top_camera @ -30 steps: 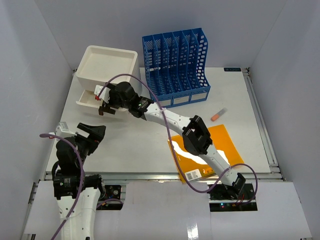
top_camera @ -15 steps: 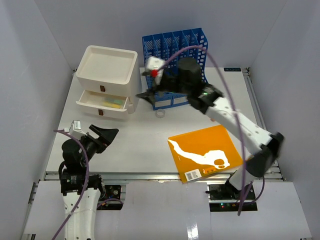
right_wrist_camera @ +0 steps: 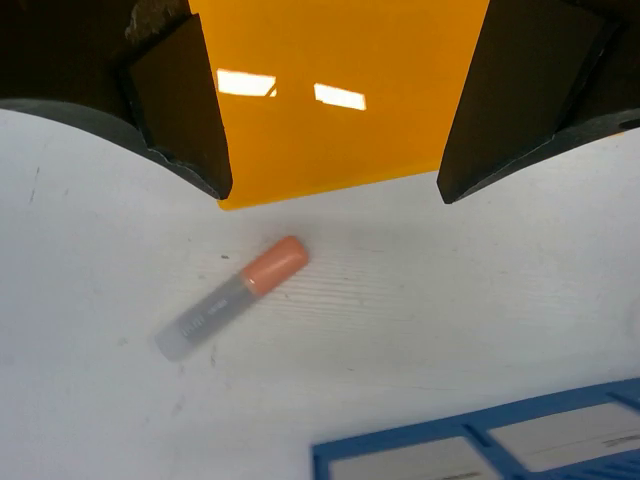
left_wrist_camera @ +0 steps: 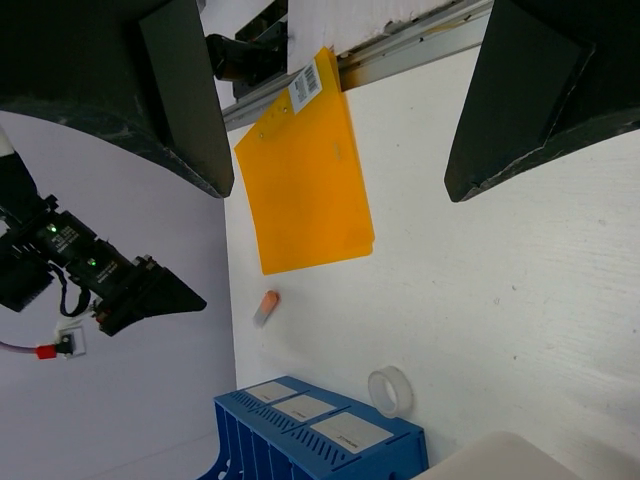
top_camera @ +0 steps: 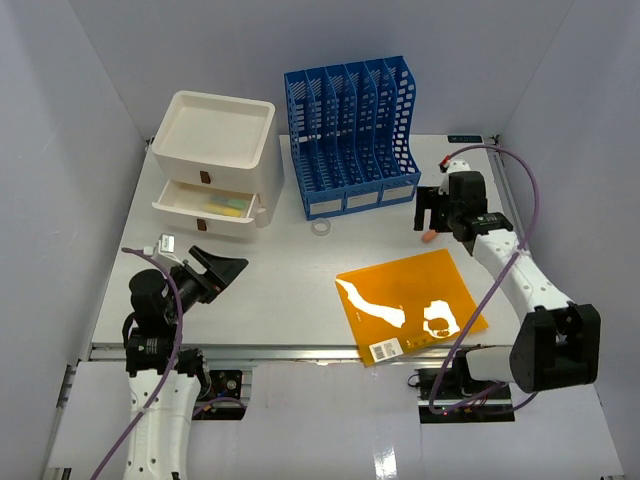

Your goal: Organize the desk

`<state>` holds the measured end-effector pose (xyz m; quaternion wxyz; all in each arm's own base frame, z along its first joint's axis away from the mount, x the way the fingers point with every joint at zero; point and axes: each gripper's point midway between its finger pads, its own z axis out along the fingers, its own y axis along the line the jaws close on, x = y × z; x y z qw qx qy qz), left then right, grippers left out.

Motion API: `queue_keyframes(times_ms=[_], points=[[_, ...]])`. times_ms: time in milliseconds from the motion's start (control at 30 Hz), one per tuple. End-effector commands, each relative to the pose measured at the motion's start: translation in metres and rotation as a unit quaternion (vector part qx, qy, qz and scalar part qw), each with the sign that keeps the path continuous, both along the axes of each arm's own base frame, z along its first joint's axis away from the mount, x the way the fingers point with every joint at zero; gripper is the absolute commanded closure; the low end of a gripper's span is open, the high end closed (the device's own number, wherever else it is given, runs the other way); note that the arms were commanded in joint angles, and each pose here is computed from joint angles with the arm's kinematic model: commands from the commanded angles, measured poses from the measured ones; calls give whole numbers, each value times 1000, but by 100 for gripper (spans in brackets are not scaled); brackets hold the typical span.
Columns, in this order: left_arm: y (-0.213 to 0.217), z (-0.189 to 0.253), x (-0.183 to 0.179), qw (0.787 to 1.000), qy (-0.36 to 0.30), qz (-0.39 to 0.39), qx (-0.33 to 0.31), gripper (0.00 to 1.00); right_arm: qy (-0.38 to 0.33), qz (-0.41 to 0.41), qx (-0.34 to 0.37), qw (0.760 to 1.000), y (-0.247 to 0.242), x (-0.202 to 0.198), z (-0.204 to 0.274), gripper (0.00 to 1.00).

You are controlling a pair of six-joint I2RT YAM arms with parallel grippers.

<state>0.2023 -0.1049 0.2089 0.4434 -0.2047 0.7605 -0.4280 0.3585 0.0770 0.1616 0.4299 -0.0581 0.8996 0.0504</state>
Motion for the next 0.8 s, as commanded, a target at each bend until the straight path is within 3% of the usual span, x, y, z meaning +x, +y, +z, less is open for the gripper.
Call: queue_keyframes(times_ms=[0,233,500,767], points=[[-5,11,-7,999,-28,-22,5,2,42,-159,43,986,-52,18,-25,10],[-6,9,-9,999,-26,-26,9,2,110,-180,58,976,-60,51,-72,5],[-8,6,-15,999,-26,-33,10,2,132,-203,92,966,-58,78,-91,0],[-10,1,-19,999,-19,-40,4,2,173,-214,97,957,-57,74,-123,13]])
